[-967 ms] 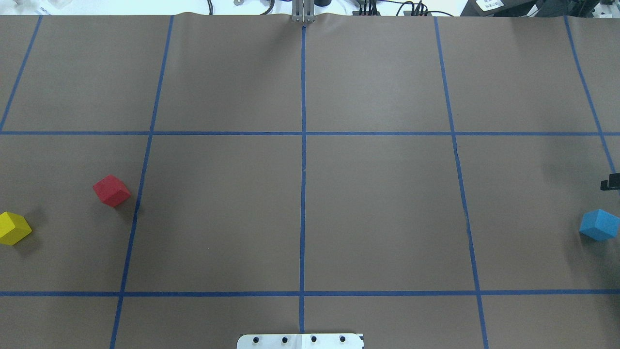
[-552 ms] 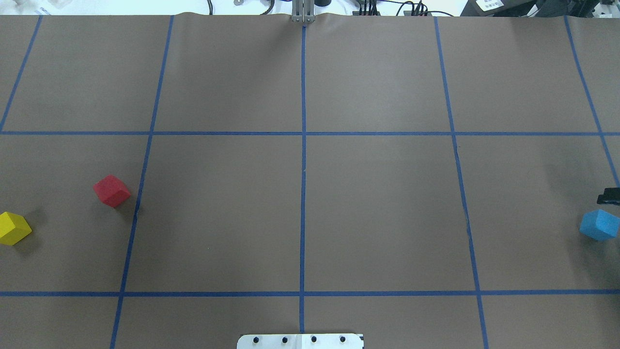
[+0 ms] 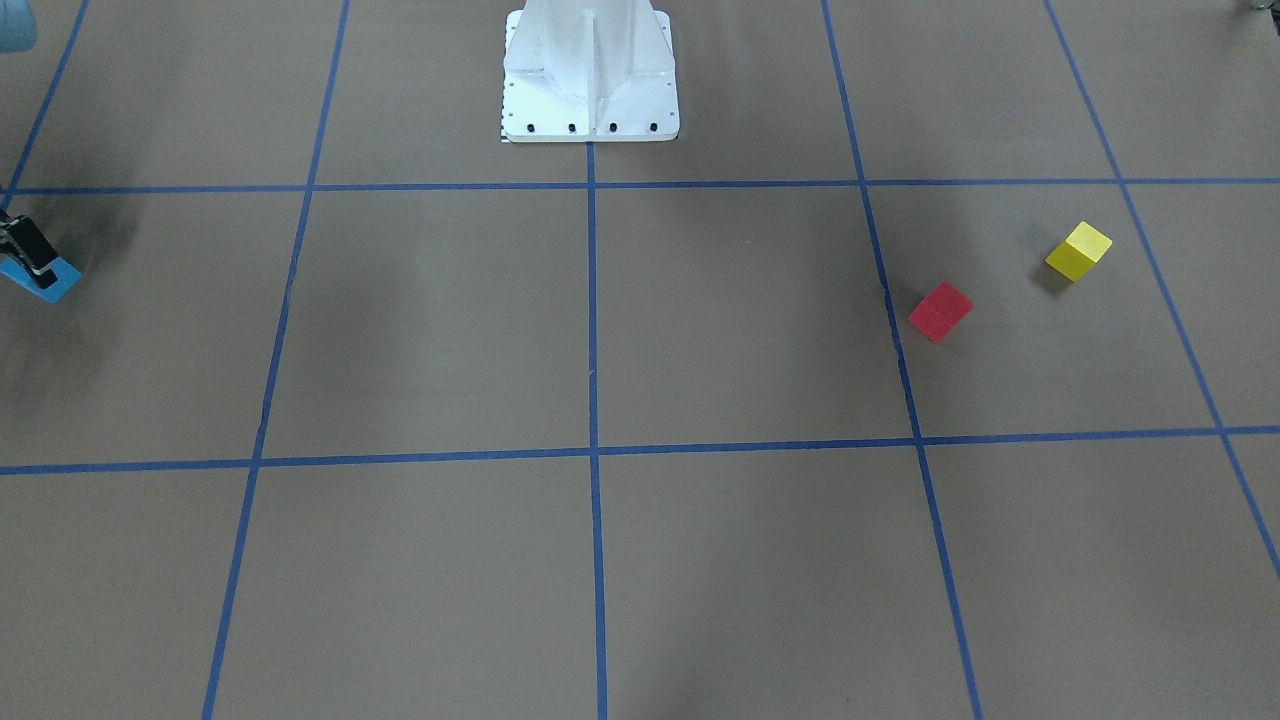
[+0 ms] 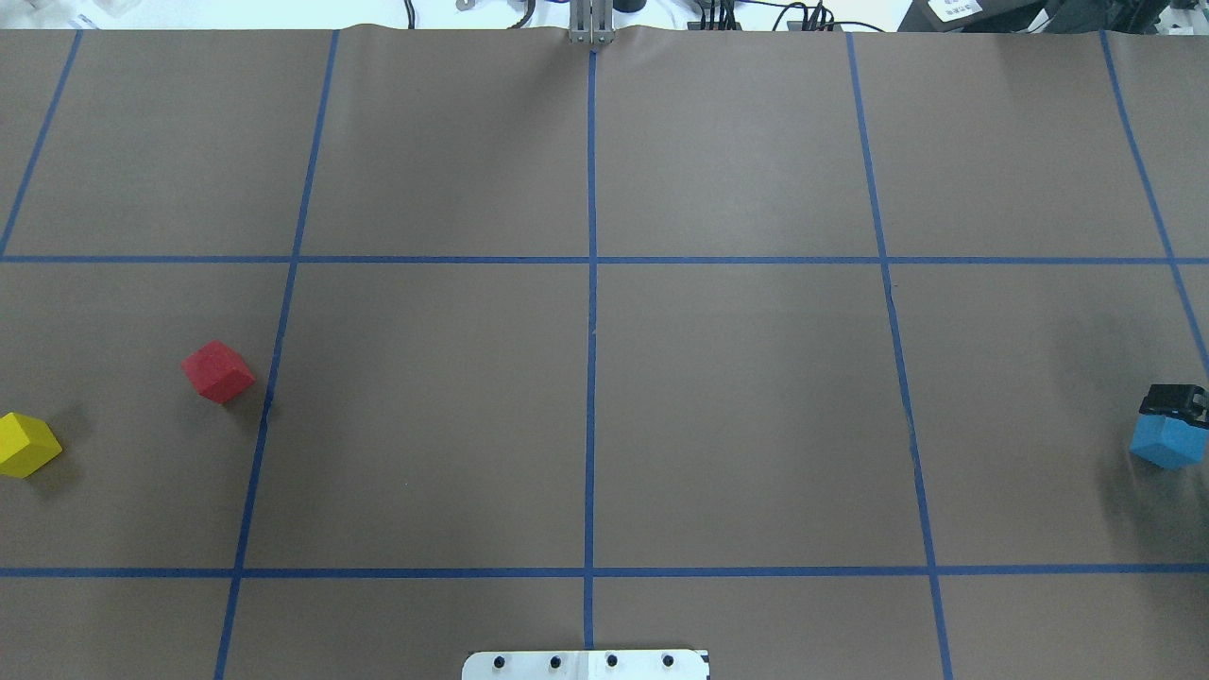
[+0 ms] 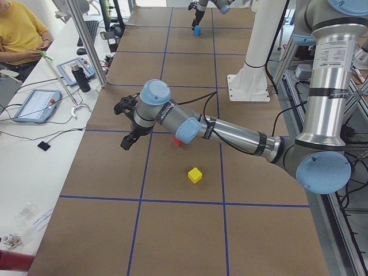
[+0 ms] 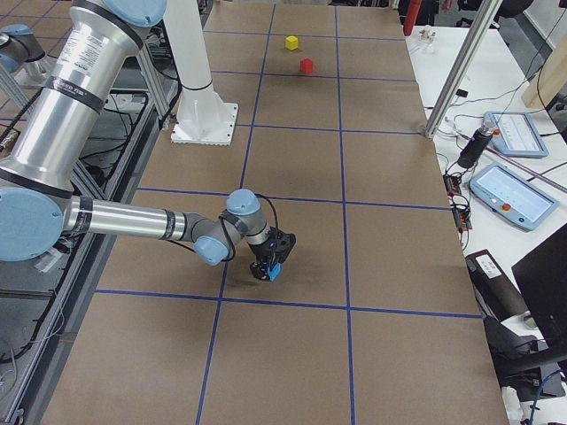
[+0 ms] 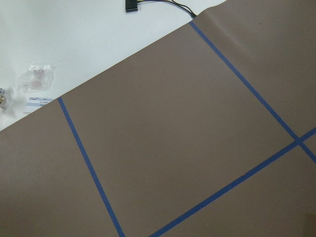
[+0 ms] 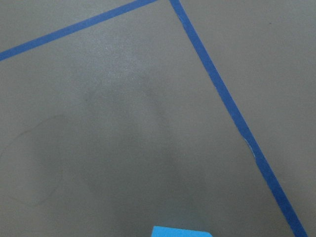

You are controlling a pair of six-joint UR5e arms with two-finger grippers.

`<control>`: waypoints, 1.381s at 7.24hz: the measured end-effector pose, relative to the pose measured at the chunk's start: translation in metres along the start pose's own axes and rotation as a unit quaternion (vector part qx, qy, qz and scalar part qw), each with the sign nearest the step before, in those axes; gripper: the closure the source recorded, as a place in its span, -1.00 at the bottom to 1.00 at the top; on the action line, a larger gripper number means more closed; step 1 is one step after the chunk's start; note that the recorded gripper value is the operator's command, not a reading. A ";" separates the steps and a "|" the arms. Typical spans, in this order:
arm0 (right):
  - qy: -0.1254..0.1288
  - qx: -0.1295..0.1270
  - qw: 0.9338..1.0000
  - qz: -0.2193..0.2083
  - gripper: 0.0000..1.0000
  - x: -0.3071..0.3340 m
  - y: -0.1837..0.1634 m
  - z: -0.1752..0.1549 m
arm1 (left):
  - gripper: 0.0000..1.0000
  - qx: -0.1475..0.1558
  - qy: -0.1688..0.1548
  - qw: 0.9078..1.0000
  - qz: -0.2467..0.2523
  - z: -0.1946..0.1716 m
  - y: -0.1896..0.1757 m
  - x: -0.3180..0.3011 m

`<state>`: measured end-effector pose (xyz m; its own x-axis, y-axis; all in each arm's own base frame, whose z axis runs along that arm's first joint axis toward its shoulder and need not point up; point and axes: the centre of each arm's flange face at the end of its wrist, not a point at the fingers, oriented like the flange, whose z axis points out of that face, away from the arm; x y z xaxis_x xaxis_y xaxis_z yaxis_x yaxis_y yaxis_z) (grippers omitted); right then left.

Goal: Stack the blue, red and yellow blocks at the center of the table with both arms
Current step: 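Lower the right gripper onto the blue cube and close it, then carry the blue cube with the right gripper to the table center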

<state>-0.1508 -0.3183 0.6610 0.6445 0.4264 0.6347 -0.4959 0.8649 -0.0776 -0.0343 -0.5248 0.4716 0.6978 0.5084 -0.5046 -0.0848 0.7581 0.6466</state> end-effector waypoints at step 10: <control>-0.052 0.007 0.990 -0.133 1.00 -0.120 0.008 -0.005 | -1.00 -0.003 0.001 1.000 -0.001 0.005 0.002 -0.001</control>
<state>-0.2294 -0.3618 0.5801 0.6904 0.1542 0.7068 -0.3255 0.9387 0.1131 -0.0317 -0.5256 0.4764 0.6960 0.5083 -0.5071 -0.0877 0.7612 0.6426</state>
